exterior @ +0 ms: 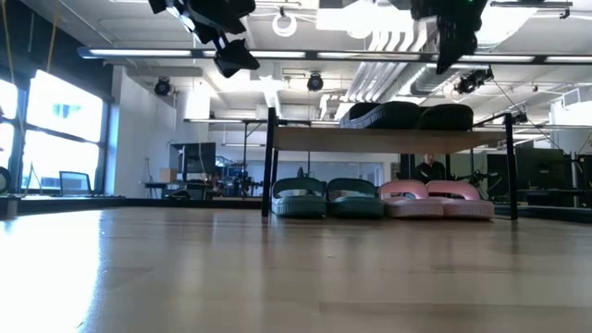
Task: Pick and place slides into the shelf
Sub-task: Adjust the right black slide
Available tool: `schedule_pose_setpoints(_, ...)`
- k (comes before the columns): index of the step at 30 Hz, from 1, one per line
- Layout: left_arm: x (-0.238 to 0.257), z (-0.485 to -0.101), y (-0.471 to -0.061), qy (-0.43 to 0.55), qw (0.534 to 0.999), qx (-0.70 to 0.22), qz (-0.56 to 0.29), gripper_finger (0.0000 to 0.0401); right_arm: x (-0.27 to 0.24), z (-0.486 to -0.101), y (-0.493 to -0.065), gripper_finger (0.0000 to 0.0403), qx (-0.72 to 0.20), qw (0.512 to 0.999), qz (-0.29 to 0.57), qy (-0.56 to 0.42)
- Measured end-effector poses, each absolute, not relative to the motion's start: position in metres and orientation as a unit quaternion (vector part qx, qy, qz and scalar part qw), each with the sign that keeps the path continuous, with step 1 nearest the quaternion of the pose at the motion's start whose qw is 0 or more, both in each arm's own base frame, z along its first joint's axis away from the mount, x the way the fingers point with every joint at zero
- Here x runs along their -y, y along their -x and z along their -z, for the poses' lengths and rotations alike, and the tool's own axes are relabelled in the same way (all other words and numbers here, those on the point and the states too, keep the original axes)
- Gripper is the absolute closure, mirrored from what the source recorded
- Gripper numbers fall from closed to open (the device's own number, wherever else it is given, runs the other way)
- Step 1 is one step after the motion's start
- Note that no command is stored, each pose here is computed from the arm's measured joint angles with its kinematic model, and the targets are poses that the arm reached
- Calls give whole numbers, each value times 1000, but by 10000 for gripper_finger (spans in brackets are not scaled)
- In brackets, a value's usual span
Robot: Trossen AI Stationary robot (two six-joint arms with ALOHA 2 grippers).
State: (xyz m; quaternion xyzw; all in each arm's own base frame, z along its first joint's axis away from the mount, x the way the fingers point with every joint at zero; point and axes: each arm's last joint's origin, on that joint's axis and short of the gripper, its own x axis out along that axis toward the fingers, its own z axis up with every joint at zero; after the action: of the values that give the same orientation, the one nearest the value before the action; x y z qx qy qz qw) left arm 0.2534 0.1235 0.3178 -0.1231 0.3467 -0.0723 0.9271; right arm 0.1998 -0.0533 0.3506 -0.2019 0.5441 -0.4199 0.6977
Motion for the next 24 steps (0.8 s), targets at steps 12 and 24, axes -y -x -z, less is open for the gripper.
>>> schedule_pose_setpoints(12,-112,-316,-258,97,923,-369,60,93,74,-309,-210,241,-581,655,382,296)
schedule_pose_setpoints(24,-105,-295,-257,95,909,-399,68,93,89,-307,-208,241,-586,686,356,244)
